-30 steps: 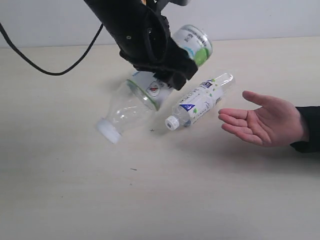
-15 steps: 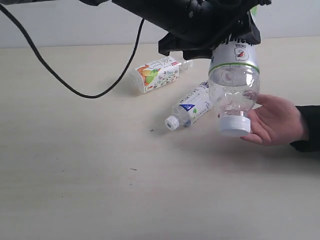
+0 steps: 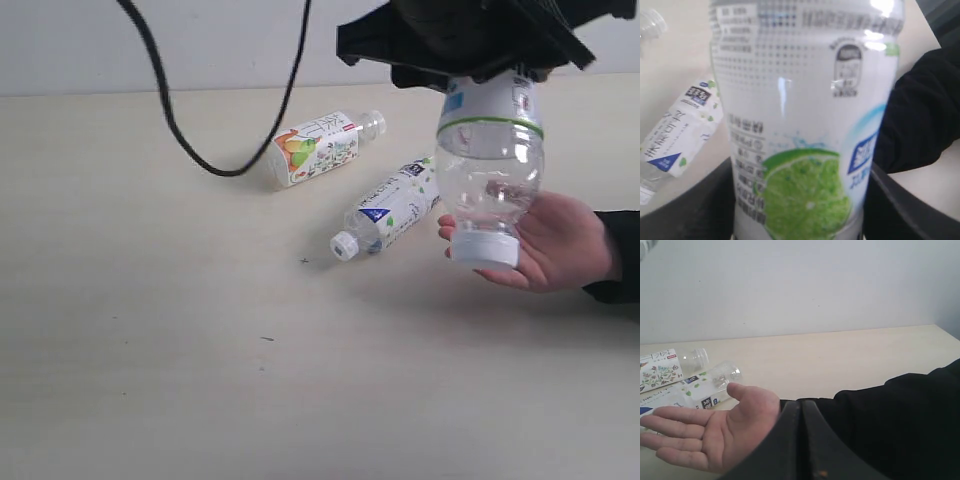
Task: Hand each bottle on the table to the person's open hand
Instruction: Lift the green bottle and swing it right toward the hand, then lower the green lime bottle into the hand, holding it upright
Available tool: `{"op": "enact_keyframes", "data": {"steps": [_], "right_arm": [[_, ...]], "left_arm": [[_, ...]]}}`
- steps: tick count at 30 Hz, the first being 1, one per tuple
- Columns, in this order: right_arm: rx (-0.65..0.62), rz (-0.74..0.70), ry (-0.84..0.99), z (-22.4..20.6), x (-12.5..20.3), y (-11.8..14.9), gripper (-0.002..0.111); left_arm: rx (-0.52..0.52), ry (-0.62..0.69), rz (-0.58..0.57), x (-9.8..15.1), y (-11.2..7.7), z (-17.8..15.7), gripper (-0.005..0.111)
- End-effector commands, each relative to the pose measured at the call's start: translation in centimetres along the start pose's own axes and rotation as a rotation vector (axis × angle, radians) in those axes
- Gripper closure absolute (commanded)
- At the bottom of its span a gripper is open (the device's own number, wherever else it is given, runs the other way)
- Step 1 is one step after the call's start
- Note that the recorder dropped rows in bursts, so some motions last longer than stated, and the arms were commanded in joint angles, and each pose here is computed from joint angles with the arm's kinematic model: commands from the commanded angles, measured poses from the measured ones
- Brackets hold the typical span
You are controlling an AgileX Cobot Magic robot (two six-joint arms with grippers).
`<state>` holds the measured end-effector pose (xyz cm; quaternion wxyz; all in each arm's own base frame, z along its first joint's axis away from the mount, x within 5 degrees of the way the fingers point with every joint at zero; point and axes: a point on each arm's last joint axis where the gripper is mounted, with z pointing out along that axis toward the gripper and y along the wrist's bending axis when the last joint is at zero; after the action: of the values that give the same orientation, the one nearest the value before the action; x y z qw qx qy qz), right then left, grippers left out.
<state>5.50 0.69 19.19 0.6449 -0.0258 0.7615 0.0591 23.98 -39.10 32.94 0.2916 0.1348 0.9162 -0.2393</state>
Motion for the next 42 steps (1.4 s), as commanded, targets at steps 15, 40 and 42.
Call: {"op": "enact_keyframes", "data": {"steps": [15, 40, 42], "right_arm": [[0.003, -0.004, -0.005, 0.0, 0.1, 0.0, 0.108], [0.003, -0.004, -0.005, 0.0, 0.1, 0.0, 0.108], [0.003, -0.004, -0.005, 0.0, 0.1, 0.0, 0.108]], "left_arm": [[0.154, 0.119, -0.326, 3.8, -1.5, 10.2, 0.107], [0.105, 0.210, -0.360, 5.3, 0.9, 14.5, 0.107], [0.104, 0.208, -0.363, 5.2, 1.0, 14.5, 0.107]]}}
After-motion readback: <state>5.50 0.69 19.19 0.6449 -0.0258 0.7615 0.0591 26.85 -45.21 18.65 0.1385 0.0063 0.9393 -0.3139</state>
